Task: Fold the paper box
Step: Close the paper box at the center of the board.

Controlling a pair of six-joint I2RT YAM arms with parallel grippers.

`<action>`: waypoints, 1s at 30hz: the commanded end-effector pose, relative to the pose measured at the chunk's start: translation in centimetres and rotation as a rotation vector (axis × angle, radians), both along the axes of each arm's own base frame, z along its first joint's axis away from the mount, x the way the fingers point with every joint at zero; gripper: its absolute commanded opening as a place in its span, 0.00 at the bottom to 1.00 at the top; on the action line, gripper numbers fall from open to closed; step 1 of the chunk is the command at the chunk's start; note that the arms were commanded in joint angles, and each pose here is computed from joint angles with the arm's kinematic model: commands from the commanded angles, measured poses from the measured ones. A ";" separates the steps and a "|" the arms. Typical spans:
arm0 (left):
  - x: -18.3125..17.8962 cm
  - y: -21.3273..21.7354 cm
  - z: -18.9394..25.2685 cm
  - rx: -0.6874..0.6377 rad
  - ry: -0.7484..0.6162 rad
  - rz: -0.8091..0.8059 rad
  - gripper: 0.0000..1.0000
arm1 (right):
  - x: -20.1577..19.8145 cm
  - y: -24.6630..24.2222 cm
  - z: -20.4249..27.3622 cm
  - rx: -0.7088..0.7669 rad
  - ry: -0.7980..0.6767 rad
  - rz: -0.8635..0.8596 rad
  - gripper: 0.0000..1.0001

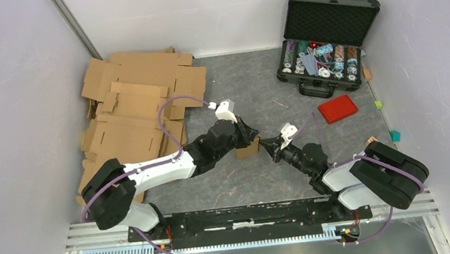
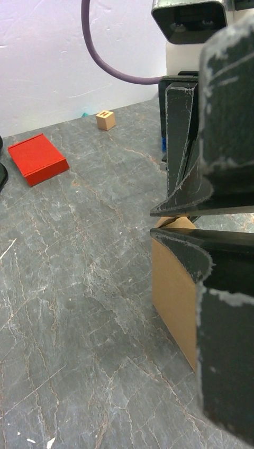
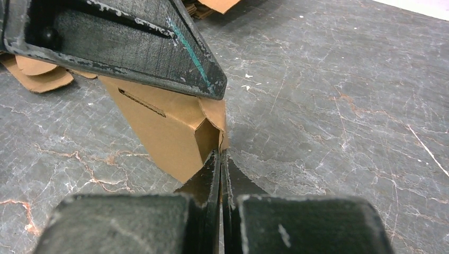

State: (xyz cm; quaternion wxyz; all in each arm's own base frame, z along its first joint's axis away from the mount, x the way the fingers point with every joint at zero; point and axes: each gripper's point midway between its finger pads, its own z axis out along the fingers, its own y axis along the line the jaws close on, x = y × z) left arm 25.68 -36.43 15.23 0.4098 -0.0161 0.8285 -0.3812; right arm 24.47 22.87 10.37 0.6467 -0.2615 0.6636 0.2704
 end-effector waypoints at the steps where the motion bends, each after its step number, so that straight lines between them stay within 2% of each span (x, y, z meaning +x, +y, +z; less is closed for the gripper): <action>1: -0.9 2.2 -3.3 0.162 0.034 -0.032 0.23 | -0.1 0.2 -0.4 -0.021 0.010 0.033 0.00; 6: -0.8 2.5 -3.7 0.145 0.060 -0.052 0.25 | -0.1 0.4 -0.5 -0.022 0.015 0.065 0.02; 10: -0.9 2.2 -4.0 0.124 0.069 -0.069 0.25 | 0.0 0.6 -0.3 -0.029 0.008 0.083 0.20; 11: -1.0 2.1 -4.1 0.124 0.073 -0.078 0.24 | 0.2 0.7 -0.2 -0.030 0.007 0.077 0.21; 22: -1.1 1.4 -4.5 0.125 0.086 -0.110 0.23 | 1.3 0.1 2.1 0.012 -0.066 0.015 0.22; 30: -1.2 1.5 -4.5 0.136 0.086 -0.113 0.23 | 1.6 -0.4 3.4 0.041 -0.100 -0.017 0.19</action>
